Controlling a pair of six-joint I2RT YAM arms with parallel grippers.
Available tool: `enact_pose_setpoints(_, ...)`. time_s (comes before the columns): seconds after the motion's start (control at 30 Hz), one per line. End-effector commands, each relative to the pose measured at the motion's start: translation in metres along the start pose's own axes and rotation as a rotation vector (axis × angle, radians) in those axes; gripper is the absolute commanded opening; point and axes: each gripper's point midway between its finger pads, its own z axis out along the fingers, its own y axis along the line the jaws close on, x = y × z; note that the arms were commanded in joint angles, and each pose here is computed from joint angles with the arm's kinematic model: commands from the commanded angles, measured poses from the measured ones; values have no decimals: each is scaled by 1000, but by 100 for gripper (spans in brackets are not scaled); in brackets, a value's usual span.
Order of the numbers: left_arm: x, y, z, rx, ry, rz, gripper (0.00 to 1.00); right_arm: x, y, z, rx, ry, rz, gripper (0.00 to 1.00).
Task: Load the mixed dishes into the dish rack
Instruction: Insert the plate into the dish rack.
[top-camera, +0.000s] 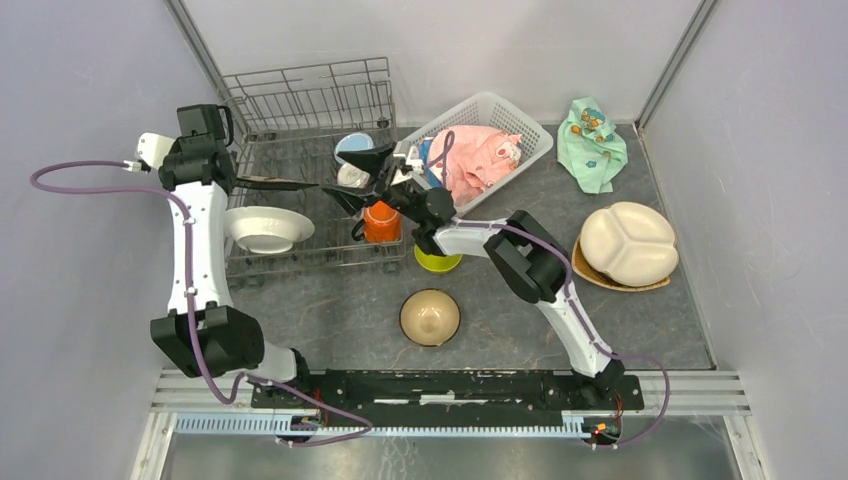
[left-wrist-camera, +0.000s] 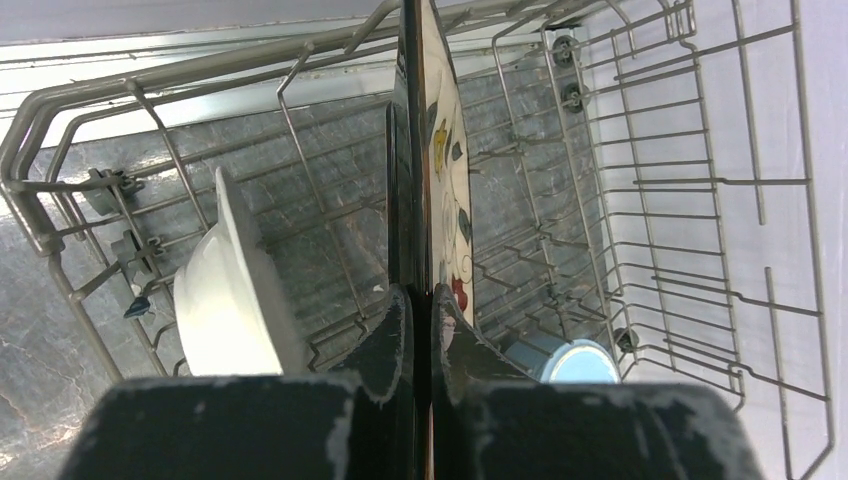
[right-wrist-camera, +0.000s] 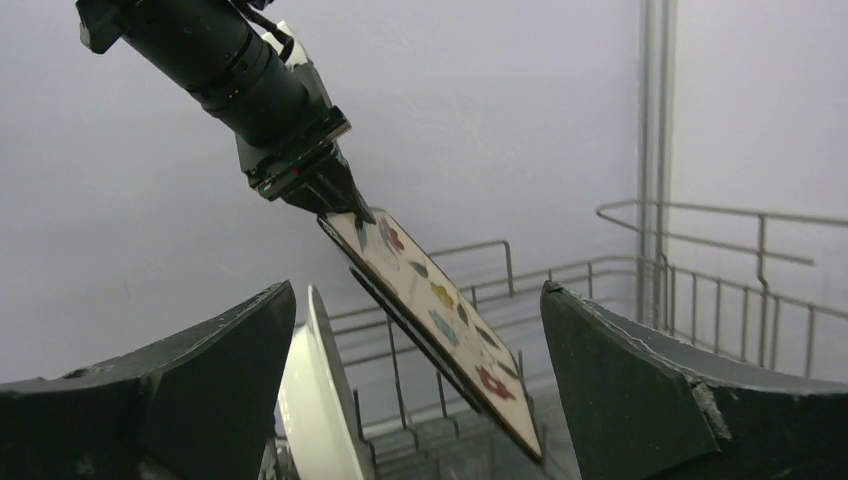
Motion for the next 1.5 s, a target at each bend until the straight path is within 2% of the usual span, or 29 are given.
enact_pose_setpoints(0.0, -61, -74, -26, 252, -179, -152, 2, -105, 27, 0, -69, -219, -107, 98)
enact_pose_setpoints(0.3, -84, -94, -25, 265, -277, -131, 2, -130, 51, -48, -59, -176, -159, 98)
enact_pose_setpoints(0.53, -85, -103, -31, 299, -268, -149, 2, -128, 59, -71, -56, -150, -162, 98)
enact_pose_setpoints(0.9, -92, -124, -53, 372, -276, -179, 2, -127, 59, -83, -44, -132, -159, 98)
enact_pose_setpoints(1.47, -85, -146, -15, 339, -348, -147, 2, -124, 57, -95, -41, -100, -182, 98)
